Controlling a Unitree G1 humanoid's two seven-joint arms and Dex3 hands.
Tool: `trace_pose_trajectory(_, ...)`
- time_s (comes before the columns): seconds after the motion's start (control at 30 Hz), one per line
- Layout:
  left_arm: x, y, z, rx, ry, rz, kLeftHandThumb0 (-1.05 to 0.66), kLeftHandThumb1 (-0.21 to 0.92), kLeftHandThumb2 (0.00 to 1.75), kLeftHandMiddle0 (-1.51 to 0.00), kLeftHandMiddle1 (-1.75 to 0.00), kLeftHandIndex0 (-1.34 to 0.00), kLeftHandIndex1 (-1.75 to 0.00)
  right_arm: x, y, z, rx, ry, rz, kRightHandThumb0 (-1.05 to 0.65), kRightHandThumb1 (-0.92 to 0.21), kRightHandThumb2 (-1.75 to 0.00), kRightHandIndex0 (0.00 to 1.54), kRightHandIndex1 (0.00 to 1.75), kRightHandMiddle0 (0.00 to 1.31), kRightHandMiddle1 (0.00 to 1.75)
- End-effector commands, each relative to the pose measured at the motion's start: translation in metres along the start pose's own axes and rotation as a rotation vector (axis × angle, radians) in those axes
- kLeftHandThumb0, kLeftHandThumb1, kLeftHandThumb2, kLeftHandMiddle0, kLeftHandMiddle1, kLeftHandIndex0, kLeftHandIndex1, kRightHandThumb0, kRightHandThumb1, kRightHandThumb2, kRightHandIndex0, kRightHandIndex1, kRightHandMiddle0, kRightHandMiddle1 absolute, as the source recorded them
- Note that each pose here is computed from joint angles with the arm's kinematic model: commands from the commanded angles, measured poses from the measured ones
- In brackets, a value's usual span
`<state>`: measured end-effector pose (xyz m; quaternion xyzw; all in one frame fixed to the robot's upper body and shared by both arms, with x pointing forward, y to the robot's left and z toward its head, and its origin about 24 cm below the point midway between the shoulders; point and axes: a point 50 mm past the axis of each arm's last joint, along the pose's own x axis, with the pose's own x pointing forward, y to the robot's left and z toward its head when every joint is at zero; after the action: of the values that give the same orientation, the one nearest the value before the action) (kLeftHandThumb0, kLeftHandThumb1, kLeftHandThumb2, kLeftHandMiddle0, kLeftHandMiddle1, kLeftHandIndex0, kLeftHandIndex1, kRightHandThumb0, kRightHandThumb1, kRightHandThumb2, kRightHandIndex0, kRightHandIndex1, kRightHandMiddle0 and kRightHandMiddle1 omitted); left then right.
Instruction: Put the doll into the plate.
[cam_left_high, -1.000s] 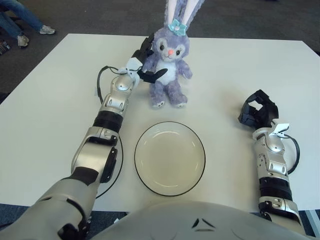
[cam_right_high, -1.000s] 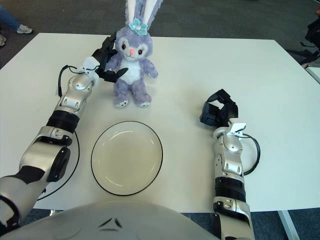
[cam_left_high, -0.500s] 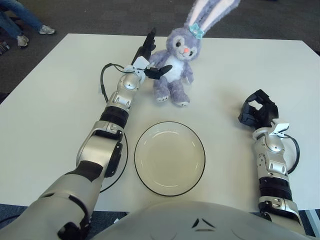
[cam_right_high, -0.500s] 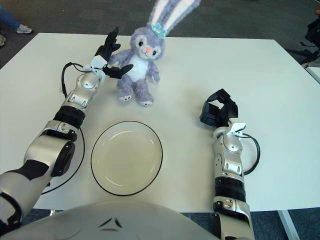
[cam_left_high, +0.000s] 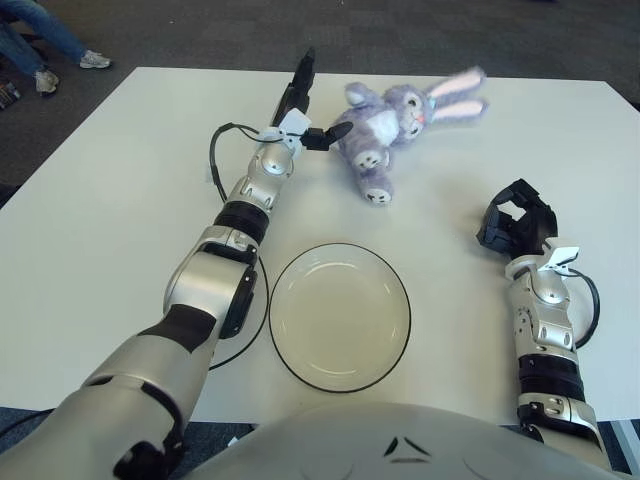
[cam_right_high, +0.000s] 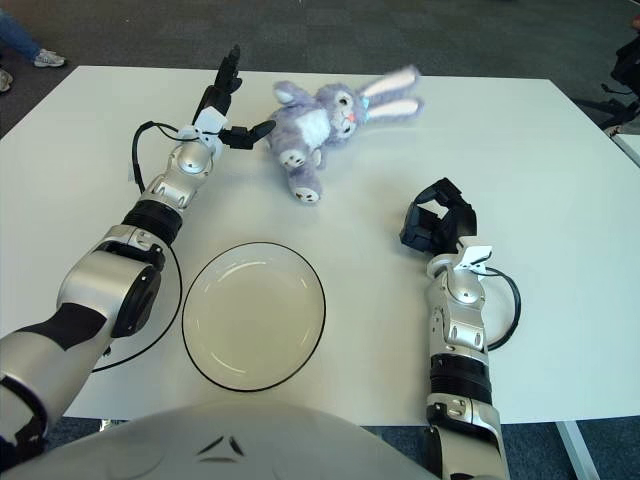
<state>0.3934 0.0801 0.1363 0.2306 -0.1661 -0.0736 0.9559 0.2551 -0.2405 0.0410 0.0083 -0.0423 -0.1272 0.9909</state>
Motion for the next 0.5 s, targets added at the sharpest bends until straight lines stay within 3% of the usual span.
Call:
trace_pose_trajectory(0.0, 0.0066, -0.0043, 0.0074, 0.047, -0.014, 0.02, -0.81, 0.51, 0.65, 0.0, -0.47, 0.0, 0.0, -0.0132, 0.0001, -0.0233, 0.031, 0.107, -0.011, -0.5, -0.27, -1.37, 1.22, 1.75, 0.65, 1.75)
trace_pose_trajectory(0.23, 0.0075, -0.0088, 0.0076, 0.105, -0.007, 0.046, -0.92, 0.55, 0.58, 0.0, -0.43, 0.0, 0.0, -0.0134, 0.0003, -0.0231, 0.033, 0.105, -0.014, -0.5, -0.27, -1.37, 1.22, 1.75, 0.65, 1.75)
trace_pose_trajectory(0.47, 0.0076, -0.0123, 0.0096, 0.115, -0.019, 0.047, -0.97, 0.59, 0.51, 0.0, -0.48, -0.03, -0.03, -0.0135, 0.0007, -0.0229, 0.035, 0.105, -0.01, -0.5, -0.27, -1.37, 1.21, 1.75, 0.65, 1.75)
